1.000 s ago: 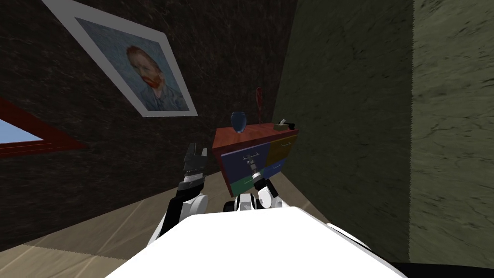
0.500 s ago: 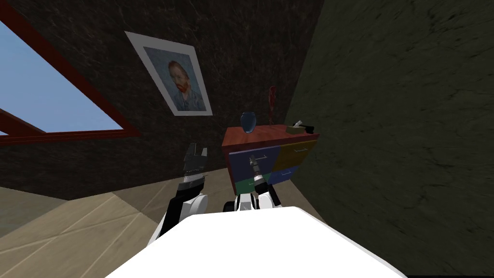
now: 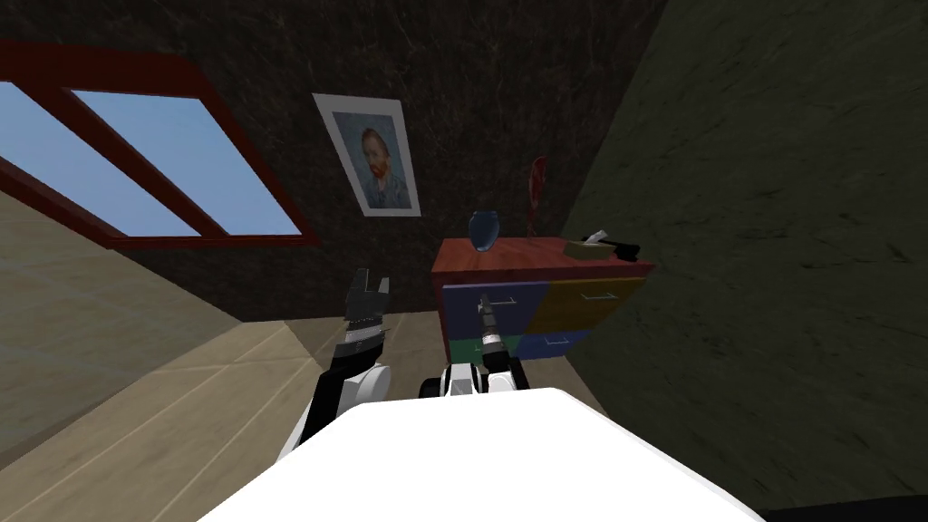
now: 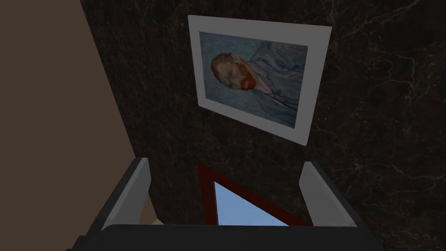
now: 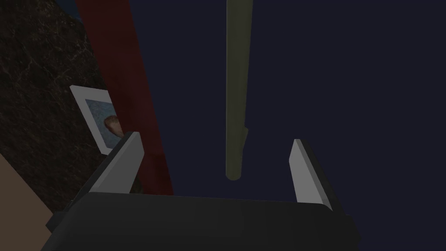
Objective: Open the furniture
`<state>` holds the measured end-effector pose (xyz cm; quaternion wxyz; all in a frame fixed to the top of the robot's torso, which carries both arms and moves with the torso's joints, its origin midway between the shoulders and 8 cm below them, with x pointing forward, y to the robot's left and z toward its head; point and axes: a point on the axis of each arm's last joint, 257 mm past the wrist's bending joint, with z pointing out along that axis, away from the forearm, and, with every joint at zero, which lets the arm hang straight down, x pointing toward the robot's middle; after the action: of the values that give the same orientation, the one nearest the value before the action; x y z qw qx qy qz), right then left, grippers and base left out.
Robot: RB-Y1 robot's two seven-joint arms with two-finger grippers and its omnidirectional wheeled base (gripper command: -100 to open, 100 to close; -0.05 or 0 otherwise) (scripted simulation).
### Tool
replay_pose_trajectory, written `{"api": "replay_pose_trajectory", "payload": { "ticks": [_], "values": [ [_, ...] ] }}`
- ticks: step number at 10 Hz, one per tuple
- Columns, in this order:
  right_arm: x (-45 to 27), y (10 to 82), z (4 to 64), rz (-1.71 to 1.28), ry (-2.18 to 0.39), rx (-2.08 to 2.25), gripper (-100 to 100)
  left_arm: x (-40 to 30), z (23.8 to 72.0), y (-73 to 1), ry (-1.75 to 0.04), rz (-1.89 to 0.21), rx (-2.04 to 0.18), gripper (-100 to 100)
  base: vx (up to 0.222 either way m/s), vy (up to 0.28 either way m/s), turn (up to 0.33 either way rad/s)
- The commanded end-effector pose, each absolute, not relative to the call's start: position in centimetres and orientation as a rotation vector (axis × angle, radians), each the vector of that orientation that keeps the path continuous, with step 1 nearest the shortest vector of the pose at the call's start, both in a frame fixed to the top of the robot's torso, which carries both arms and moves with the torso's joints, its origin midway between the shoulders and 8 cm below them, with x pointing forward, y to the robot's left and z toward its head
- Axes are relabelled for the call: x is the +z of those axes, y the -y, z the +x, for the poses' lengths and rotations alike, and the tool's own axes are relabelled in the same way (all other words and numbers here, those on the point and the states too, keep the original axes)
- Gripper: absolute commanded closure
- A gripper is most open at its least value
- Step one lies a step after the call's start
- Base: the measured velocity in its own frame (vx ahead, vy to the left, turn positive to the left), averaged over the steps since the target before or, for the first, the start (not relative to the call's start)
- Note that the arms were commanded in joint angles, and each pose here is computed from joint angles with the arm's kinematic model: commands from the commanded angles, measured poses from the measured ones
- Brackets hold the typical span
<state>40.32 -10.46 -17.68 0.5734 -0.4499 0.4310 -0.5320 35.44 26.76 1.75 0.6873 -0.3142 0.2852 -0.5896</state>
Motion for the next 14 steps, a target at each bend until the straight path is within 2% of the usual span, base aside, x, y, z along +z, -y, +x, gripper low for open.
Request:
{"api": "replay_pose_trajectory", "payload": {
  "ticks": [1,5,9,14],
  "values": [
    [-17.4,13.2,39.4,-1.004,-1.072,-1.319,-100,1.7,35.4,-26.8,-0.638,-0.703,-1.320,0,0.007,-0.048,0.414],
    [-18.5,16.1,37.5,-0.985,-1.158,-1.387,-100,1.7,35.4,-26.8,-0.638,-0.703,-1.320,0,0.008,-0.030,0.245],
    [-18.0,21.2,34.5,-0.920,-1.261,-1.546,-100,1.7,35.4,-26.8,-0.638,-0.703,-1.320,0,0.001,-0.045,0.411],
    [-17.0,26.1,31.2,-0.864,-1.337,-1.727,-100,1.7,35.4,-26.8,-0.639,-0.703,-1.320,0,-0.023,-0.042,0.185]
  ]
}}
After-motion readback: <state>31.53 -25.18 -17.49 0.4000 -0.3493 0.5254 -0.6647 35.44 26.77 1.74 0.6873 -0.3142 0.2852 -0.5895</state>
